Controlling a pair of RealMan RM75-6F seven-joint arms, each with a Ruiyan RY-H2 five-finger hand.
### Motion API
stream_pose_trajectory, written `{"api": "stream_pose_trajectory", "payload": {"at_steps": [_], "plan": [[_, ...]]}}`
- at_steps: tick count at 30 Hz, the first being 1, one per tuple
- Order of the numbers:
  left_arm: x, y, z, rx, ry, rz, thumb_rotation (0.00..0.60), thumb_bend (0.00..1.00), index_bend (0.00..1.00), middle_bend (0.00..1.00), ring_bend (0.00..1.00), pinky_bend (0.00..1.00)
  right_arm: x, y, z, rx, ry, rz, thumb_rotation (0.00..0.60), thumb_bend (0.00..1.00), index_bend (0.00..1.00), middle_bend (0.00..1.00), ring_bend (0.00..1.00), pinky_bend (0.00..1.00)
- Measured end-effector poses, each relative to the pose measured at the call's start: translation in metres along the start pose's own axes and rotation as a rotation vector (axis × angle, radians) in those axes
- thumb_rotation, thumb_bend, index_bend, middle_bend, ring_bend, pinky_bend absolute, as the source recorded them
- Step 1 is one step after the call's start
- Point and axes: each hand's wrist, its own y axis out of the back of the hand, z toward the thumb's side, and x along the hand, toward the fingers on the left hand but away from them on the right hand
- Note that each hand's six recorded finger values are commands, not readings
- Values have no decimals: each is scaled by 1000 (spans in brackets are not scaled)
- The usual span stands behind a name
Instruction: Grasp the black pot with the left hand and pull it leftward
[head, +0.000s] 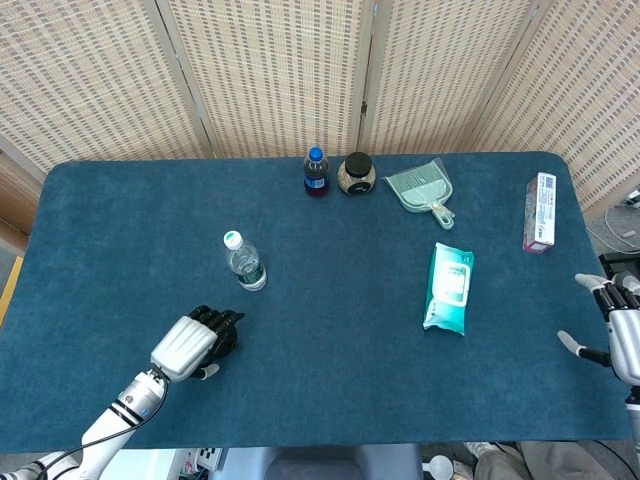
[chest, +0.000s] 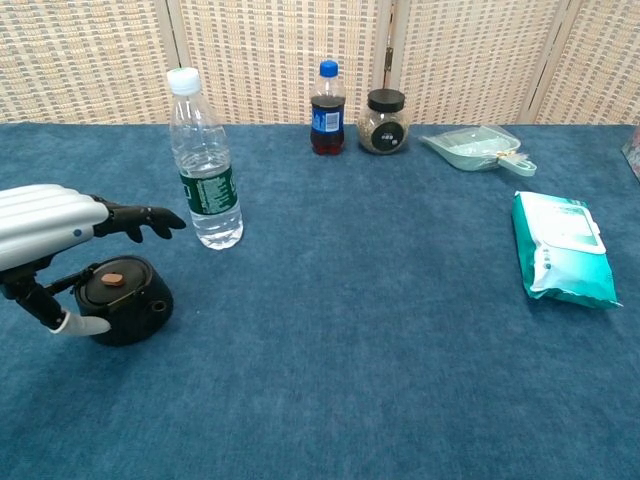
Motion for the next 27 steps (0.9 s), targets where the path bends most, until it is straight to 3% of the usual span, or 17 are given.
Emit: {"api": "stream_pose_trajectory", "payload": {"at_steps": [18,27], "plan": [[16,5,-27,-24,88,32,600,166,100,160,219,175,1,-2,0,-7,-1,-1,600,147,225,253,264,359],[-2,18,-24,-46,31,58,600,167,275,211,246,136,-4,9,3,5,16,-27,600,148,225,253,264,359]]}}
